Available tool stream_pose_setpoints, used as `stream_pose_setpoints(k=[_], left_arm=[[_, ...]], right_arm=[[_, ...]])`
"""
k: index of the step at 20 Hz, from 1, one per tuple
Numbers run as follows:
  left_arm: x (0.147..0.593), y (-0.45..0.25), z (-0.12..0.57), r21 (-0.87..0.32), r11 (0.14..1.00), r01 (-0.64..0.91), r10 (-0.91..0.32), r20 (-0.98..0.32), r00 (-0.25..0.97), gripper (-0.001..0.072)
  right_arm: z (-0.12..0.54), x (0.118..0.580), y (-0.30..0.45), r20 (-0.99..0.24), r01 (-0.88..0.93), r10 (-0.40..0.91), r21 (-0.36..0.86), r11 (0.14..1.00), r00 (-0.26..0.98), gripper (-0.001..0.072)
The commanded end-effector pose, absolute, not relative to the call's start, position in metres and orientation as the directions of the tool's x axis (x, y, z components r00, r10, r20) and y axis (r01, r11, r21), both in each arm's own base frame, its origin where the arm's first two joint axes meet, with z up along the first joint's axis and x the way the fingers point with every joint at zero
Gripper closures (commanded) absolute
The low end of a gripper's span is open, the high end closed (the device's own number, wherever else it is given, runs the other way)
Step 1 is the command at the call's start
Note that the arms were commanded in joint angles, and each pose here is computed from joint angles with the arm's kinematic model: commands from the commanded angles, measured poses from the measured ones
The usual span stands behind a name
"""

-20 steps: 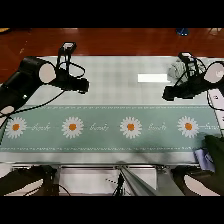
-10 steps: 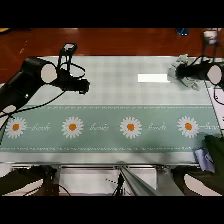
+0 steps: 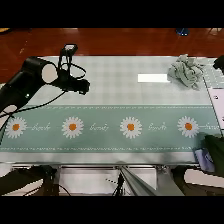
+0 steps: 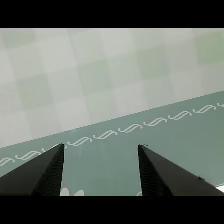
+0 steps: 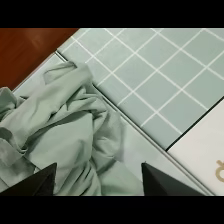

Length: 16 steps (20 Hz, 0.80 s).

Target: Fold the shirts.

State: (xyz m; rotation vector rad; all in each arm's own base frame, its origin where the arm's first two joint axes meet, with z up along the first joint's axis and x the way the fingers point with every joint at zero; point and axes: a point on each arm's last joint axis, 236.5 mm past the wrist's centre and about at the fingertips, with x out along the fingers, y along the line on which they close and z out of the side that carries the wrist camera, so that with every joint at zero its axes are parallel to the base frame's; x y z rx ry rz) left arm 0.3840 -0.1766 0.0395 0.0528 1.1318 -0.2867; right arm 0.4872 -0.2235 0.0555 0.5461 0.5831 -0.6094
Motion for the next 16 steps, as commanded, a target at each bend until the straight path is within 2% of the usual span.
stream_pose_setpoints(k=[1, 5, 10, 12, 13, 14, 16], left_arm=[[0.384, -0.177, 0.039, -0.103, 0.962, 0.252, -0.199, -0.898, 0.392, 0.0172], [0.384, -0.177, 0.039, -0.103, 0.962, 0.252, -0.199, -0.898, 0.392, 0.0172], [0.384, -0.177, 0.039, -0.103, 0.962, 0.252, -0.199, -0.898, 0.392, 0.0173], [0.384, -0.177, 0.039, -0.103, 0.962, 0.252, -0.199, -0.898, 0.392, 0.0172], [0.384, -0.177, 0.039, -0.103, 0.962, 0.252, -0.199, -0.898, 0.392, 0.0173], [0.384, -0.177, 0.039, -0.103, 0.962, 0.252, -0.199, -0.898, 0.392, 0.0172], [0.384, -0.177, 0.039, -0.103, 0.962, 0.253, -0.199, -0.898, 0.392, 0.0173]], right_arm=[[0.014, 0.504, -0.224, -0.667, 0.653, -0.275, 0.418, 0.631, 0.693, 0.0121], [-0.025, 0.530, -0.190, -0.681, 0.607, -0.188, 0.449, 0.656, 0.708, 0.0121], [-0.051, 0.560, -0.143, -0.655, 0.533, -0.144, 0.445, 0.719, 0.742, 0.0123], [-0.064, 0.567, -0.129, -0.653, 0.523, -0.131, 0.451, 0.723, 0.746, 0.0147], [-0.070, 0.569, -0.125, -0.654, 0.523, -0.128, 0.456, 0.720, 0.746, 0.0216], [-0.073, 0.571, -0.124, -0.650, 0.525, -0.129, 0.464, 0.714, 0.749, 0.0326], [-0.066, 0.576, -0.128, -0.624, 0.520, -0.143, 0.479, 0.707, 0.768, 0.0606]])
